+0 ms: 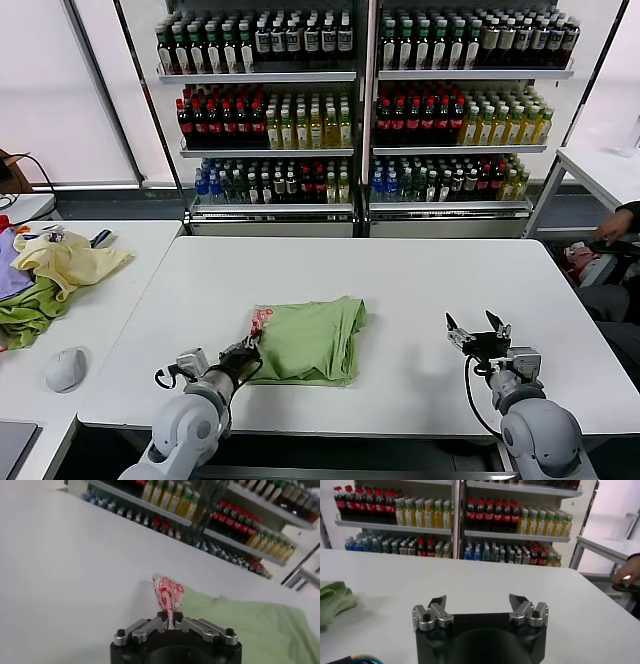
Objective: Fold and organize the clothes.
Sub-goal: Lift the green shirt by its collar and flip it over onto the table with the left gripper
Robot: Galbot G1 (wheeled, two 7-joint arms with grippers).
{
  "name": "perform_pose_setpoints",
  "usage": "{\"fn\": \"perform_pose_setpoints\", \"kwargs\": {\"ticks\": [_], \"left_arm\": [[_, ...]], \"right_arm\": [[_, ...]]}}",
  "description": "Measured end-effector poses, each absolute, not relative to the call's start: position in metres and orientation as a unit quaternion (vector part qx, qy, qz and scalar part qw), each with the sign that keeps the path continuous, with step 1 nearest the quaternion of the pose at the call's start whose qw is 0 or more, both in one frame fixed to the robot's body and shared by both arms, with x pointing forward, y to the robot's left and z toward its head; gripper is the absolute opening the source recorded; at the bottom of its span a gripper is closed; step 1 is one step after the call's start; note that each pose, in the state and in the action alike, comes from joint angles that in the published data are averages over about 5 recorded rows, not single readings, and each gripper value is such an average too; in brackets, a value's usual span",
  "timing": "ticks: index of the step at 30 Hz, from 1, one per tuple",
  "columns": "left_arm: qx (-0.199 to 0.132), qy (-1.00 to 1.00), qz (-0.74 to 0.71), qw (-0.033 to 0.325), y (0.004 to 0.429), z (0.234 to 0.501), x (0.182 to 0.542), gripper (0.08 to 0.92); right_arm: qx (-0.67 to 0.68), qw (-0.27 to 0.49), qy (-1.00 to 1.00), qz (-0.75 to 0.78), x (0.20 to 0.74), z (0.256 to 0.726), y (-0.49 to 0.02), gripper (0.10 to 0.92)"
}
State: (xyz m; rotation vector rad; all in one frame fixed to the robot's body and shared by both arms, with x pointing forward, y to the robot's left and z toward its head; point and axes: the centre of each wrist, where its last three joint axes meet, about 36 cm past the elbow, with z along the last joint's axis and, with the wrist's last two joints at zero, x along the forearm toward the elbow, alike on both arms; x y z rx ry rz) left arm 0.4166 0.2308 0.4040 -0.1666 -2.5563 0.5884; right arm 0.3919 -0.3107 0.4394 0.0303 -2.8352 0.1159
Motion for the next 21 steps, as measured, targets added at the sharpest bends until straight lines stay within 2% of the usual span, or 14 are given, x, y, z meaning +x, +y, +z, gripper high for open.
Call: {"fn": "perform_pose_setpoints", "kwargs": {"ticks": [6,11,17,21], "left_arm": [[-0.050,-0.929,0.274,0.243,0.264,0.425,0.418,0.115],[-0.029,-0.926,0.302,0.224,0.308,0.450,0.421,0.115],[-0.001,-0.936,0.304,0.178,0.366,0.498,0.421,0.115],[0.005,-0.945,0.293,0.145,0.386,0.532,0.418,0.115]], "right_arm": [[0.011,0.148,-0.988,0.039,0.393,0.442,-0.312,0.823],[0.011,0.145,-0.989,0.036,0.395,0.442,-0.313,0.823],[0.013,0.142,-0.989,0.032,0.394,0.444,-0.313,0.823],[0.014,0.139,-0.990,0.031,0.392,0.446,-0.312,0.823]]}}
